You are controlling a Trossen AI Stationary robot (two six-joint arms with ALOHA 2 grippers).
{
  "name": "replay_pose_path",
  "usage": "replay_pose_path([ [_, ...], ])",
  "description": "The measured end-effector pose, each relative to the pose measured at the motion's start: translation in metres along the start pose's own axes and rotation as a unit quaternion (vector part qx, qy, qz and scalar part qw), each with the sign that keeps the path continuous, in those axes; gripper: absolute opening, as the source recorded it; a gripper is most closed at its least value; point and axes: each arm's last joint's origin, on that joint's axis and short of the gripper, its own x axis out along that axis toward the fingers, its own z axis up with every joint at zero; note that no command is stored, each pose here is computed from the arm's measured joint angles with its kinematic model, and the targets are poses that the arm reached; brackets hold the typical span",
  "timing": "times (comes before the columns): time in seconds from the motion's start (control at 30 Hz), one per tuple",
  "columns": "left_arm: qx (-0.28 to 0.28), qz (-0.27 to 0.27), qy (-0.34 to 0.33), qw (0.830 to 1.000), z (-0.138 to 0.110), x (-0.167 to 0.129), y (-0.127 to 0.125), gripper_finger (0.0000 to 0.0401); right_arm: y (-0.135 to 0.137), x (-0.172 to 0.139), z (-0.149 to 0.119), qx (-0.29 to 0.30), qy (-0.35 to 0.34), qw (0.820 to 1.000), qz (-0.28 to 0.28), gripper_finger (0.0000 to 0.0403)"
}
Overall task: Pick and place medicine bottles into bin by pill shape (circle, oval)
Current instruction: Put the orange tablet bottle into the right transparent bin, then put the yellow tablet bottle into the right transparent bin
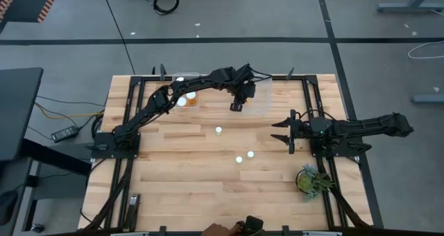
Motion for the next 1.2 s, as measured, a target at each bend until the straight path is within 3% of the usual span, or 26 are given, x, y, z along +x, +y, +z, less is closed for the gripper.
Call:
replay_pose_path([
  [0.47,0.003,0.0,0.0,1.0,0.0001,-0.0002,0.0,0.0168,0.0,0.0,0.0,0.0,0.0,1.0,0.0,0.0216],
  [0.87,0.004,0.002,-0.003,1.0,0.0018,-0.0031,0.0002,0.0235,0.0,0.0,0.0001,0.0,0.0,1.0,0.0,0.0216],
  [1.2,0.01,0.011,0.001,1.0,0.003,-0.0079,0.0012,0.0226,0.0,0.0,0.0001,0.0,0.0,1.0,0.0,0.0216],
])
